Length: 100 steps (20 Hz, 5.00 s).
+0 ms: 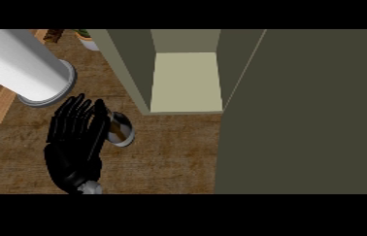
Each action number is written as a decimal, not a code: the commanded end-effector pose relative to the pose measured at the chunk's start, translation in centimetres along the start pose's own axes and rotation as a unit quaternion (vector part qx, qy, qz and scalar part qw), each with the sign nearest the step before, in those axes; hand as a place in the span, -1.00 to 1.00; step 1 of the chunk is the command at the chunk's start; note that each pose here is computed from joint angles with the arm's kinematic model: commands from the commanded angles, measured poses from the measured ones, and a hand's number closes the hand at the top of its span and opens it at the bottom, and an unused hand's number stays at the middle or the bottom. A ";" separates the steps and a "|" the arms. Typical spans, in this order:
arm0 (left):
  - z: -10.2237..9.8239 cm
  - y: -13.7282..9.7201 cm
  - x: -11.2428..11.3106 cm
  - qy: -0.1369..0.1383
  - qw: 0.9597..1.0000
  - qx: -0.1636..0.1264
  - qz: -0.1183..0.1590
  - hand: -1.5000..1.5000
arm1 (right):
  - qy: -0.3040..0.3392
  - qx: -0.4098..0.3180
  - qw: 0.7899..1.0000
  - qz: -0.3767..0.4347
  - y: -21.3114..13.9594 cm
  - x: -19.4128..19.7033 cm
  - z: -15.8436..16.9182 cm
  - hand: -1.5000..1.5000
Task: Pick up the wine, place it into the cabinet and close the cabinet
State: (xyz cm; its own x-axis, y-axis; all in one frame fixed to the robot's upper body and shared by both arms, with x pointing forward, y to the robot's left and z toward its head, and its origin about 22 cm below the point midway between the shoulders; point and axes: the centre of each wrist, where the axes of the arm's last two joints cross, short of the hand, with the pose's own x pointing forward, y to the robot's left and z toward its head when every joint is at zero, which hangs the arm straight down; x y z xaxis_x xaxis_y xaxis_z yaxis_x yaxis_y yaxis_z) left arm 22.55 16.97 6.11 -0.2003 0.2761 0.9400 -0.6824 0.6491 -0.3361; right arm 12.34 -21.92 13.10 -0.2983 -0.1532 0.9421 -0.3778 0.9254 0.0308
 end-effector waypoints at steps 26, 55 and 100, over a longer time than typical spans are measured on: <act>-8.0 5.5 -11.7 -0.038 0.893 -0.413 -0.175 1.00 | -0.002 0.002 1.000 0.007 -0.2 3.6 1.9 -1.00; -3.2 -8.1 -9.7 -0.039 0.876 -0.415 -0.244 1.00 | 0.001 -0.003 1.000 -0.003 -1.2 0.8 1.6 -1.00; -9.5 -15.9 -10.3 -0.140 0.849 -0.296 -0.415 1.00 | -0.004 0.039 0.999 -0.014 -2.4 1.0 2.1 -1.00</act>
State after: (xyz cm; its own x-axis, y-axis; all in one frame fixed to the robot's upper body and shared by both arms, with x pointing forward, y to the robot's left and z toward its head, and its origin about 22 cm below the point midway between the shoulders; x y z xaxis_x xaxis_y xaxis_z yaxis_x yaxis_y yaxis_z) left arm 41.36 10.65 0.09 -0.0062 -0.4941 0.8694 -0.2229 0.8482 0.4804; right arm 11.96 -24.41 12.22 -0.2781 -0.1290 0.9519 -0.4308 0.9024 -0.0035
